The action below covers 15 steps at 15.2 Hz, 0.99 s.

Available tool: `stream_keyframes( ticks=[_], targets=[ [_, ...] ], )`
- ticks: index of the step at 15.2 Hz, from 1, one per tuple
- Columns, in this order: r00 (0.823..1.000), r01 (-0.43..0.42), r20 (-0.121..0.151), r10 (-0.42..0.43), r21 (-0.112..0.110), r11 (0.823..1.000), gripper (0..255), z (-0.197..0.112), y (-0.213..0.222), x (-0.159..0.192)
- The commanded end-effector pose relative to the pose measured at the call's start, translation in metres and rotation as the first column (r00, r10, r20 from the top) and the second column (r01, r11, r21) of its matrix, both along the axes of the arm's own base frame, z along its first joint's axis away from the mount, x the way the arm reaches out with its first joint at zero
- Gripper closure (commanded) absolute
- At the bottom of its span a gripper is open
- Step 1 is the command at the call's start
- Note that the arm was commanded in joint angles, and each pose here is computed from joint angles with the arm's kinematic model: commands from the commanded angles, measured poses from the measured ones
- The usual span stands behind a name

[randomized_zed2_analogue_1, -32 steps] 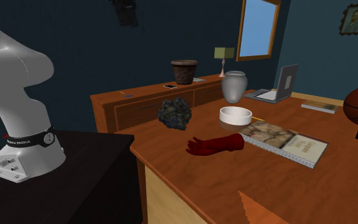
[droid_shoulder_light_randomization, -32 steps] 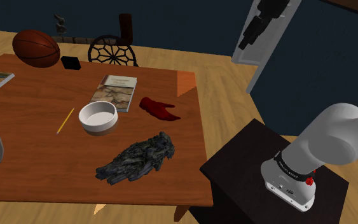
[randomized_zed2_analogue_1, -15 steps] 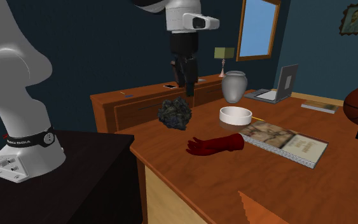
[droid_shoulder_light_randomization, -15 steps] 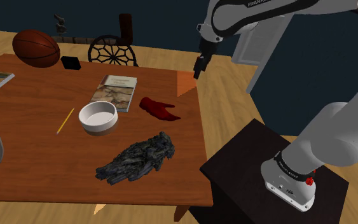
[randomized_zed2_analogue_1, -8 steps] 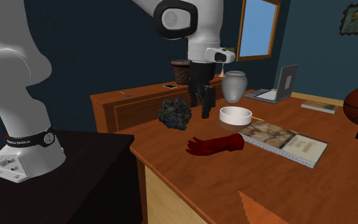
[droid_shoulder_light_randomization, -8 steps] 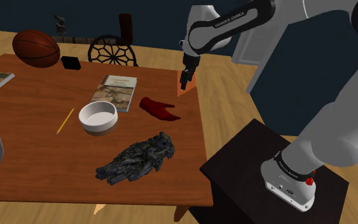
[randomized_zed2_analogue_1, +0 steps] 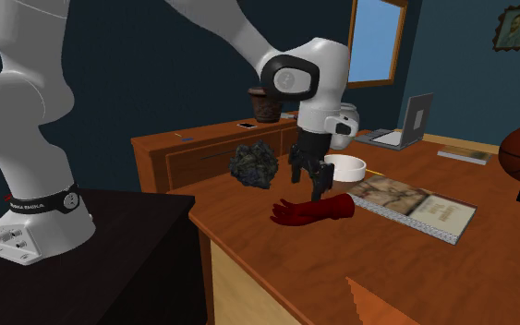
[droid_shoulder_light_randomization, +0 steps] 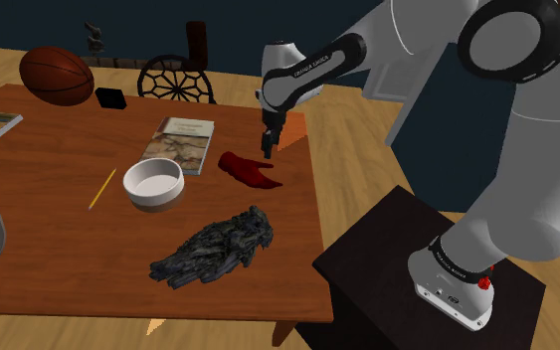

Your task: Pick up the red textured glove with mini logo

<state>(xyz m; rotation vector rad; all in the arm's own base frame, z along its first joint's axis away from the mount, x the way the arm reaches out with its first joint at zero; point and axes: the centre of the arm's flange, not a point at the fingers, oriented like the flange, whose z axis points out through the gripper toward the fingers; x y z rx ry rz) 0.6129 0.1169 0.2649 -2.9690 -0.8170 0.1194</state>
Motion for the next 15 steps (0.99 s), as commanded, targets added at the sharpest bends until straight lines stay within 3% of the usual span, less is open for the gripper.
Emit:
stream_keyframes(
  ticks=[1,10,12,13,15],
  targets=[
    [1.000,-0.026,-0.016,0.026,-0.004,1.000,0,-0.025,0.010,0.010],
    [0.999,-0.039,-0.024,0.039,-0.007,0.999,0,-0.077,0.015,0.016],
    [0.999,-0.039,-0.024,0.039,-0.007,0.999,0,-0.077,0.015,0.016],
    [0.999,-0.039,-0.024,0.039,-0.007,0.999,255,-0.077,0.015,0.016],
    [0.999,-0.039,-0.024,0.039,-0.007,0.999,255,-0.077,0.015,0.016]
  ],
)
